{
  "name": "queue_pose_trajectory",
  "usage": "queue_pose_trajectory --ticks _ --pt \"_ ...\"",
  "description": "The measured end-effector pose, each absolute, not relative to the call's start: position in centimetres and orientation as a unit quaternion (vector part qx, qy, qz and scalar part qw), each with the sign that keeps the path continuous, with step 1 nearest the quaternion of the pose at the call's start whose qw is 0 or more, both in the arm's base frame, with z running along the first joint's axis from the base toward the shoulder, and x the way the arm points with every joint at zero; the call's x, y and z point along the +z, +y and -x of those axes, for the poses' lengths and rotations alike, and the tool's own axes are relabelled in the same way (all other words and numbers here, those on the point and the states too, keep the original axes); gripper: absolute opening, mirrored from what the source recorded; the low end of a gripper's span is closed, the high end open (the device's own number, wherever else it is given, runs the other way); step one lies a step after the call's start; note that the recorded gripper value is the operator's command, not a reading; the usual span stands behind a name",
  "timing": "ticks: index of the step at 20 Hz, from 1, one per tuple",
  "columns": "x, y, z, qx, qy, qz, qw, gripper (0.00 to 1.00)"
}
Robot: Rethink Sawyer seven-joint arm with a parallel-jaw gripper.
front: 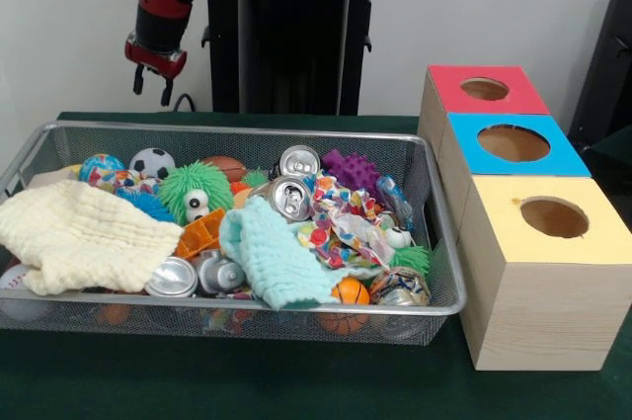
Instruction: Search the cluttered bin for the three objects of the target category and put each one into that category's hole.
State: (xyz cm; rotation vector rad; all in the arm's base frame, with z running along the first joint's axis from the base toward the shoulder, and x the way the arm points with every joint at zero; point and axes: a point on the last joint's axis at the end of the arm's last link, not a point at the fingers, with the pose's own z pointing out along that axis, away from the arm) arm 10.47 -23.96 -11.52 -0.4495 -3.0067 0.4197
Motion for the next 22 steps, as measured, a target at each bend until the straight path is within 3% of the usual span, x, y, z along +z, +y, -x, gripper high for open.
queue_pose_trajectory --ticks 9,22 --pt "-11.9 -22.9 -12.2 0.145 -0.980 0.136 0.029 1.00" --pt "-12.8 -20.7 -16.5 0.146 -0.984 0.093 -0.036 1.00"
